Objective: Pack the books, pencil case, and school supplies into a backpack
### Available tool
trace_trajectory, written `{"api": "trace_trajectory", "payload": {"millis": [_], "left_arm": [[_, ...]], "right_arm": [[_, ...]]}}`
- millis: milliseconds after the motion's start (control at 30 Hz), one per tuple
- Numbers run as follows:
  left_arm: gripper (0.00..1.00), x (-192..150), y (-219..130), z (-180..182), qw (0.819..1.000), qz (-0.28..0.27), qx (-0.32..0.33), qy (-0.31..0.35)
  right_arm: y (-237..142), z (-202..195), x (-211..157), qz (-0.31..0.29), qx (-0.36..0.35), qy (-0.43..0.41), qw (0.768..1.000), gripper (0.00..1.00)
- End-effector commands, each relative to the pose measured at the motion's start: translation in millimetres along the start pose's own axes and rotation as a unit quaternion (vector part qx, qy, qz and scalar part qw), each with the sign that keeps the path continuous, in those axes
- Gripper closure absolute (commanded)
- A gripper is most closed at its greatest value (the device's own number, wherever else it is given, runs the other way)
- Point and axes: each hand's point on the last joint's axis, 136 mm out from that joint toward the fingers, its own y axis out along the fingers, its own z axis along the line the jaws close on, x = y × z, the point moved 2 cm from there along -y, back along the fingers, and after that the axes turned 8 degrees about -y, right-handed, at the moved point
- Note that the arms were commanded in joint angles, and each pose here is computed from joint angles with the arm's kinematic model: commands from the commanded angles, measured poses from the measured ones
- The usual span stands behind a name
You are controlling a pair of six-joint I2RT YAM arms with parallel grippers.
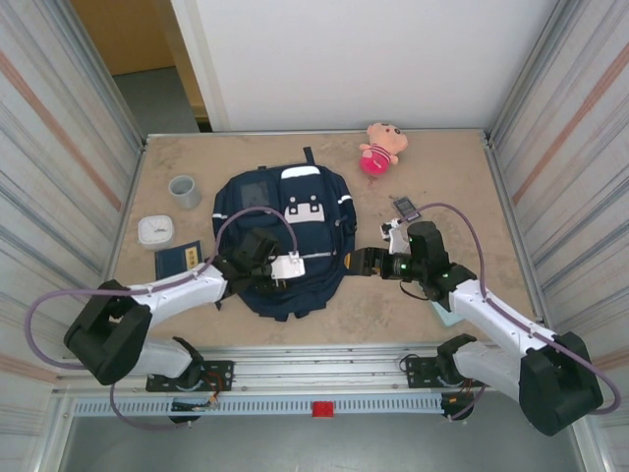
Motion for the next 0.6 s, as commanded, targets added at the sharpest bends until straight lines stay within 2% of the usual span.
{"api": "trace_trajectory", "payload": {"millis": [0,100,167,200,300,367,567], "left_arm": [[0.24,22.0,11.8,10.3,0.997,-0.041,0.064,0.016],[0.26,31.9,18.2,6.4,0.994,-0.055,0.09,0.022],[0.33,33.3,21.4,5.7,0.993,-0.056,0.098,0.018],[0.43,32.3,23.0,6.2,0.994,-0.051,0.101,0.014],[0.84,31.3,21.5,8.3,0.995,-0.035,0.097,0.009],[0.98,35.7,12.1,7.3,0.996,-0.046,0.082,0.009],[1.0,53.2,-55.1,9.7,0.99,-0.135,-0.011,-0.031]], "right_arm": [[4.4,2.4,-4.4,0.003,0.01,-0.003,1.0,0.09],[5.3,4.8,-4.2,0.003,0.012,-0.006,1.0,0.09],[5.7,4.7,-5.1,0.005,0.012,-0.007,1.0,0.09],[5.8,4.5,-5.0,0.004,0.012,-0.008,1.0,0.09],[5.4,3.8,-4.2,0.002,0.01,-0.012,1.0,0.09],[5.0,1.4,-3.5,-0.001,0.005,-0.014,1.0,0.09],[-0.2,-11.7,16.5,-0.037,-0.005,-0.024,0.999,0.08]]}}
